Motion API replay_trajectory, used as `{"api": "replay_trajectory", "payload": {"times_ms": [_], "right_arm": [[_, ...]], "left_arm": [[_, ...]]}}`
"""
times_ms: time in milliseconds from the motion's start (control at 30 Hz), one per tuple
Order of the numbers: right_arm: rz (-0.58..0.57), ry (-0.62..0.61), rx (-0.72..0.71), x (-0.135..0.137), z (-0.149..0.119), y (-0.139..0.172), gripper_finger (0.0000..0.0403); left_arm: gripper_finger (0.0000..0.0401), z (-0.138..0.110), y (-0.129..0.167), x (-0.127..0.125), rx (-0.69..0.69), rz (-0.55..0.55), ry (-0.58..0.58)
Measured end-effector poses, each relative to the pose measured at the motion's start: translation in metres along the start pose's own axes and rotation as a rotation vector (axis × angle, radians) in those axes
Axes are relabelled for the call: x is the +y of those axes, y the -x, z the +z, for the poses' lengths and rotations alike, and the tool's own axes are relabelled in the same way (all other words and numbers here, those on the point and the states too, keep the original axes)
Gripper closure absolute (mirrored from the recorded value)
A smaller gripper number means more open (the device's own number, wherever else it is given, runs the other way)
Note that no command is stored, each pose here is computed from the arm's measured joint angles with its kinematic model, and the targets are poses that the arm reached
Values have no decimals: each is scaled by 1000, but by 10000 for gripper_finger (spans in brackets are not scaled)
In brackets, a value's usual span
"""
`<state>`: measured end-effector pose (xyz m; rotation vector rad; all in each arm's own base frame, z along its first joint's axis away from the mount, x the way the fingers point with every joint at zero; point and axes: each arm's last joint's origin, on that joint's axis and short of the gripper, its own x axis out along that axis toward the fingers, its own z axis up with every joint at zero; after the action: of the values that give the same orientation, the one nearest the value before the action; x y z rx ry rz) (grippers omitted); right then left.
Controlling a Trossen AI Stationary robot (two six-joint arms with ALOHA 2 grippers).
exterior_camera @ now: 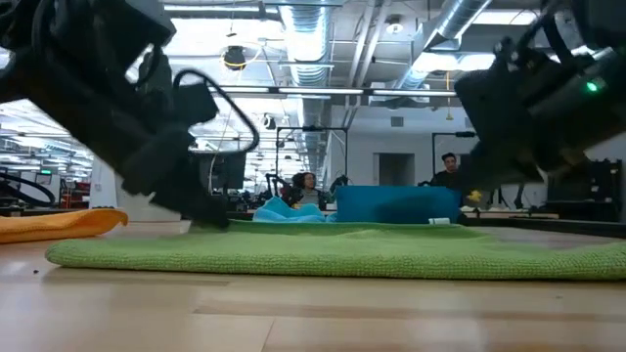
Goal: Fold microfiber towels
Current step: Fold the green towel
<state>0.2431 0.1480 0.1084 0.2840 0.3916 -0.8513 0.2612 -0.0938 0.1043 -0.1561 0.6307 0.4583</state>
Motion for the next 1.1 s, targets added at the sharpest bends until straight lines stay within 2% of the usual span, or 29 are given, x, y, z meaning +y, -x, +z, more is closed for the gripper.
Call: {"api": "replay_trajectory", "payload": {"times_ms": [133,267,367,467,633,900,1100], "right_arm": [[-44,46,26,-3,5,-13,379],[-108,80,55,-8,-3,-31,381],[-143,37,77,-8,-13,-45,385],[-165,10,99,-10,-24,-55,384],[-164,-11,71,-9,-31,-56,376],[-166,5,134,-12,-9,-45,383],[-106,-70,-24,-5,16,-32,377]], "left_arm": [[401,7,4,2,-63,55,-17],[401,6,1,5,-77,101,-25],[401,-4,-7,8,-32,121,-56],[401,-14,-14,12,8,127,-29],[401,-20,-21,11,10,150,-13],[401,-9,-8,15,46,115,-22],[401,17,17,21,-29,108,24]]}}
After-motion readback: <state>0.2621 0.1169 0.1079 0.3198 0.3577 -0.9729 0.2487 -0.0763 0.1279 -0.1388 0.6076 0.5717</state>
